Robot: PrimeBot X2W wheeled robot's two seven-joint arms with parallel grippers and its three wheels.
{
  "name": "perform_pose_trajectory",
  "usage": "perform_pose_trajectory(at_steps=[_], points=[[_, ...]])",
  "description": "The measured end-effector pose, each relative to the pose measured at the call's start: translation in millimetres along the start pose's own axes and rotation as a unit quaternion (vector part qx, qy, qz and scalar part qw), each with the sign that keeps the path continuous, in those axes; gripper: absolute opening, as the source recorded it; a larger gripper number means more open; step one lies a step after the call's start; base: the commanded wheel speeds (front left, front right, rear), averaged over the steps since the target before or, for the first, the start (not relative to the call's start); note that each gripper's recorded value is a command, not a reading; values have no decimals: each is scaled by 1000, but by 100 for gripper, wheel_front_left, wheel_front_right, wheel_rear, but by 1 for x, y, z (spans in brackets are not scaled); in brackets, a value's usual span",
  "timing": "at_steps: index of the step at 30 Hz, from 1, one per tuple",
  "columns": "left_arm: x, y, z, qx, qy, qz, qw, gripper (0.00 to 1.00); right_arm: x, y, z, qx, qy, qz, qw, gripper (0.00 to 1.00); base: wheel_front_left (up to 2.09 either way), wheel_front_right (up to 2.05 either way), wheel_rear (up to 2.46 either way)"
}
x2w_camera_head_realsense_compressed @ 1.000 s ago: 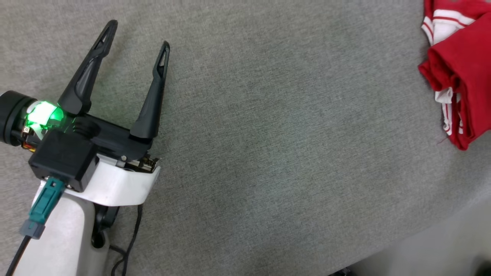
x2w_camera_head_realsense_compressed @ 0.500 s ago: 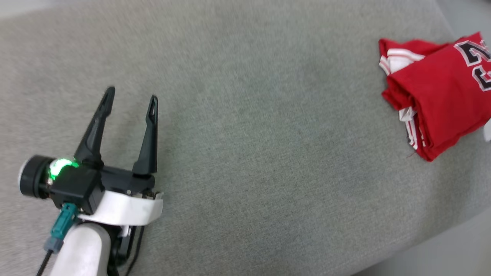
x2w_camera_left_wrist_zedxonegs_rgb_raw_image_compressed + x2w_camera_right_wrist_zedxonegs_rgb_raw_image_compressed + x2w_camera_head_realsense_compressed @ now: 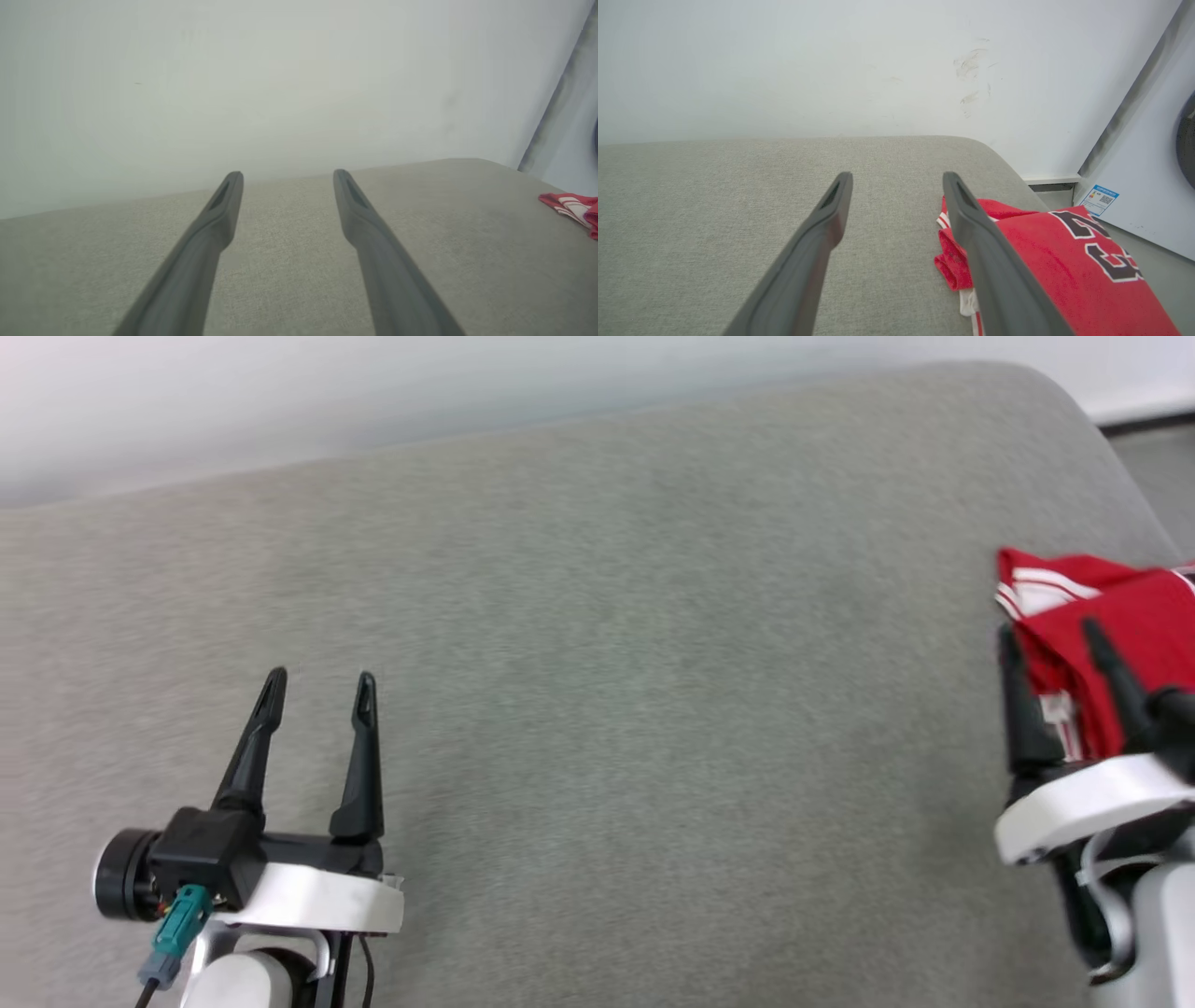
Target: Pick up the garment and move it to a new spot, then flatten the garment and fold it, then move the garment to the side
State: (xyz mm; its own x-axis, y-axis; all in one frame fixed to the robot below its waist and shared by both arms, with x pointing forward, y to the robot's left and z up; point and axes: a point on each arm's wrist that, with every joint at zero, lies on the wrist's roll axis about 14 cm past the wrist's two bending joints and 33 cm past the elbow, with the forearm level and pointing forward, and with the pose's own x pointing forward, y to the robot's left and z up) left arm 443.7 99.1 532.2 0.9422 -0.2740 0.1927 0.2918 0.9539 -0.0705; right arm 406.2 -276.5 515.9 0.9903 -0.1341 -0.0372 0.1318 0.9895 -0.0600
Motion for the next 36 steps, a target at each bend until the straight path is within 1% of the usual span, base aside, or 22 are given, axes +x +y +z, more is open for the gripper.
perform_pose_trajectory(at_steps=[4, 7, 11, 15, 23, 36], points=[[-20, 26, 6, 15, 3, 45, 999, 100, 0, 41, 8, 27, -17, 50, 998, 100, 0, 0, 0], [-37, 43, 8, 30, 11, 72, 997, 100, -3, 67, 13, 37, -22, 87, 995, 100, 0, 0, 0], [-59, 54, 10, 39, 20, 94, 995, 100, -16, 81, 21, 39, -31, 110, 993, 100, 0, 0, 0], [-76, 57, 14, 43, 22, 103, 994, 100, -33, 85, 26, 42, -36, 118, 991, 100, 0, 0, 0], [-95, 51, 15, 39, 27, 104, 993, 100, -56, 74, 28, 46, -37, 105, 993, 100, 0, 0, 0], [-99, 53, 16, 34, 24, 111, 993, 100, -57, 78, 33, 46, -43, 112, 992, 100, 0, 0, 0]])
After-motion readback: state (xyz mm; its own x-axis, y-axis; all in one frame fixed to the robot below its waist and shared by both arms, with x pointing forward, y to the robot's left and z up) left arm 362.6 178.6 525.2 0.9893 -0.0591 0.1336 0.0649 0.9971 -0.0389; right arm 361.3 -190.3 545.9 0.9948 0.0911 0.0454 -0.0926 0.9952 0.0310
